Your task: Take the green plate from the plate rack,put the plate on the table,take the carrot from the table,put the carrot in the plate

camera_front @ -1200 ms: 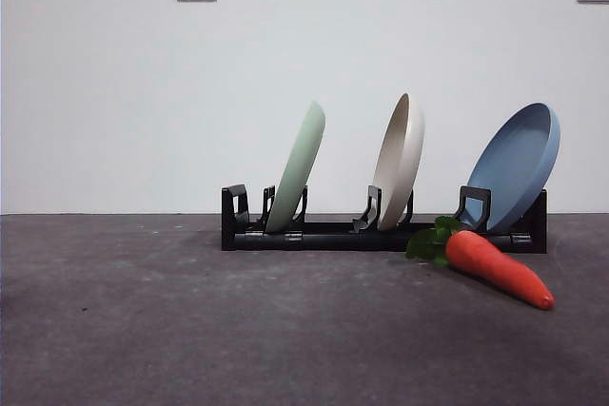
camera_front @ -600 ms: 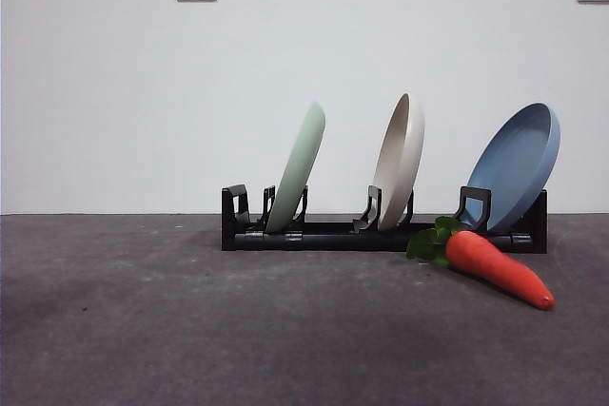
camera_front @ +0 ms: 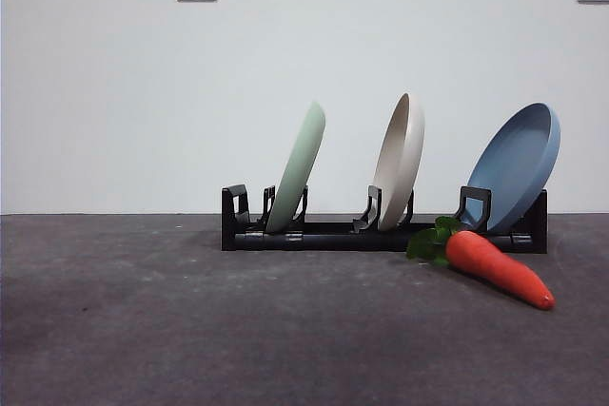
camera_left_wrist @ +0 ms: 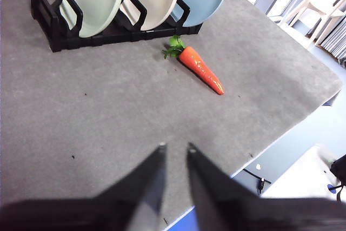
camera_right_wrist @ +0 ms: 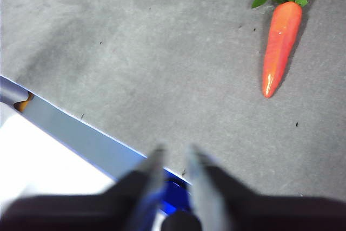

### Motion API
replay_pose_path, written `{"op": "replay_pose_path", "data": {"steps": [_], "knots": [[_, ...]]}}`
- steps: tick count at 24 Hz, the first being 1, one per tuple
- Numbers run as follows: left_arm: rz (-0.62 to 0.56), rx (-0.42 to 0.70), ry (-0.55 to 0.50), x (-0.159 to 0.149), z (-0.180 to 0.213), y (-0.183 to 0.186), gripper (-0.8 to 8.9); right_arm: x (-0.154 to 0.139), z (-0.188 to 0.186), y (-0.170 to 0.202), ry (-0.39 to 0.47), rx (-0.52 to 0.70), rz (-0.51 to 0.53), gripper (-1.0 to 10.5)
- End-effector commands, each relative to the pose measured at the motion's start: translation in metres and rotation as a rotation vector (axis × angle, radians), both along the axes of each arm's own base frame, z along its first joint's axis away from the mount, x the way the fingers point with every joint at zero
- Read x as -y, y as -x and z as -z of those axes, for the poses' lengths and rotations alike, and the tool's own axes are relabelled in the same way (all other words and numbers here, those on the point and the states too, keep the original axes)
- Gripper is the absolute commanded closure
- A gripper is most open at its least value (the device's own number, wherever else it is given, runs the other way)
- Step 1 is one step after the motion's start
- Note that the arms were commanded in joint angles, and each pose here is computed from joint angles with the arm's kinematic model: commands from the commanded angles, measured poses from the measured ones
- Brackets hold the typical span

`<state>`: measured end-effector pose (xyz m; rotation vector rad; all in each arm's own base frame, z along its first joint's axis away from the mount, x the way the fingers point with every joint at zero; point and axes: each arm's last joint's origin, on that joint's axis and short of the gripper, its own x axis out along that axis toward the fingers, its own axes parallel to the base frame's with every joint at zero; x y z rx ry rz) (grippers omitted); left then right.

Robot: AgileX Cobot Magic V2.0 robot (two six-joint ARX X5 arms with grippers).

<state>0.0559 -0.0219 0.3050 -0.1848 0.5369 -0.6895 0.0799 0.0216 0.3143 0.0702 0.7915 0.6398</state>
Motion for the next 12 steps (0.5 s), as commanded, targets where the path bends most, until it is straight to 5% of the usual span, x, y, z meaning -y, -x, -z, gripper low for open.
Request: {"op": "replay_pose_path", "data": {"steps": [1,3,12], "knots": [[0.005,0.009,-0.01,0.0,0.0,0.0,2.99,0.0,-0.001,0.0,-0.013,0.005,0.008,3.6],[0.005,0.012,-0.009,0.0,0.0,0.0,2.8,0.0,-0.001,0.0,-0.013,0.004,0.009,2.8],[-0.005,0.037,0.013,0.001,-0.006,-0.013,2.8,0.0,-0.001,0.0,-0.013,0.005,0.008,2.9]]}}
